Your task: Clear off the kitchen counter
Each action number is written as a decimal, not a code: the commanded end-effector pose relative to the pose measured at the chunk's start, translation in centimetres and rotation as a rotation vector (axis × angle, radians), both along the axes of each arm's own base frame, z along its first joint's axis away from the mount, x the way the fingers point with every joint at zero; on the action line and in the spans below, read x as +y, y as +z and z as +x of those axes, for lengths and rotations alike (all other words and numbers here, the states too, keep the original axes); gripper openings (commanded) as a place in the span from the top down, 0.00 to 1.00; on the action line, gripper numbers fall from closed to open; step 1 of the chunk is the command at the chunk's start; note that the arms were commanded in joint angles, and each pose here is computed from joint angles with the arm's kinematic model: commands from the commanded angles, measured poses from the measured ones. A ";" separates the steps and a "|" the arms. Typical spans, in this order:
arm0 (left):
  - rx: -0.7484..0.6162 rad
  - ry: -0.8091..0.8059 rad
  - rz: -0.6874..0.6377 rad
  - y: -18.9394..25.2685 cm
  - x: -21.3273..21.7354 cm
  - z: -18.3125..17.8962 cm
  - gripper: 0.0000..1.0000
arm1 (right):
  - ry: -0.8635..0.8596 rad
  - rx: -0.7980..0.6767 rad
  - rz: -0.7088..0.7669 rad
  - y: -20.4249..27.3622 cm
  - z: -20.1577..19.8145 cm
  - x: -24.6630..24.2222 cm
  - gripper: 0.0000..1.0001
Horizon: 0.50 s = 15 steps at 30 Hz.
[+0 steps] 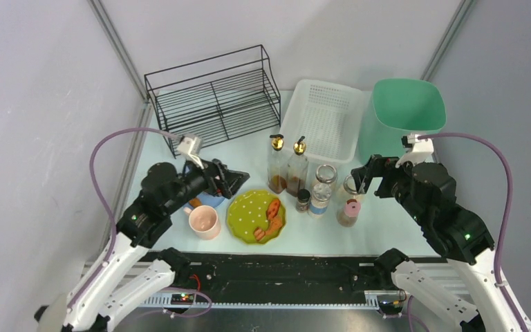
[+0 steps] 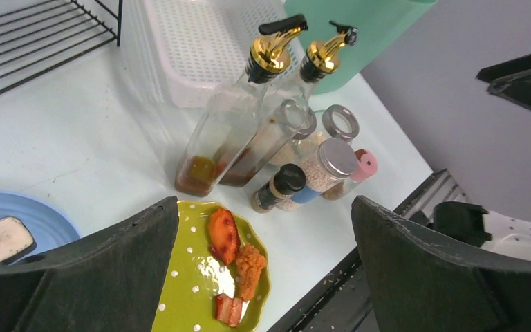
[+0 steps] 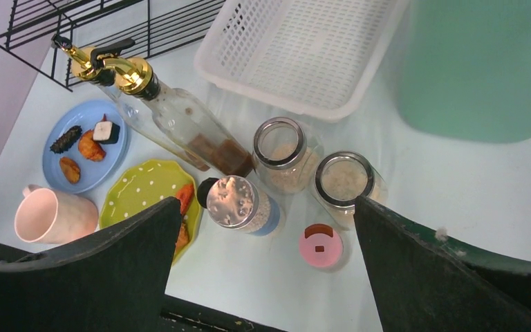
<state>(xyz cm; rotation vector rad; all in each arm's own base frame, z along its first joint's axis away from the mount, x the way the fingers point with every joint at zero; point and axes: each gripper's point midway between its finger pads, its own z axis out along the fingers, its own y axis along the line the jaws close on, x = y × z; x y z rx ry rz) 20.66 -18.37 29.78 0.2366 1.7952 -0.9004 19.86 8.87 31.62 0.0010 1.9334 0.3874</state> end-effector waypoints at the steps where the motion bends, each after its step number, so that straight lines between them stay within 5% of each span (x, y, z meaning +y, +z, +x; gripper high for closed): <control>1: -0.071 0.158 0.100 0.6 0.4 2.3 0.02 | 0.044 0.014 -0.025 -0.5 0.1 0.6 0.00; 8: -0.161 0.214 0.244 0.1 -2.8 4.3 0.02 | 0.067 0.023 0.004 -1.3 0.0 1.3 0.00; 15: -0.238 0.252 0.176 0.9 -4.6 6.1 0.02 | 0.084 0.018 0.029 -1.5 -0.4 1.6 0.00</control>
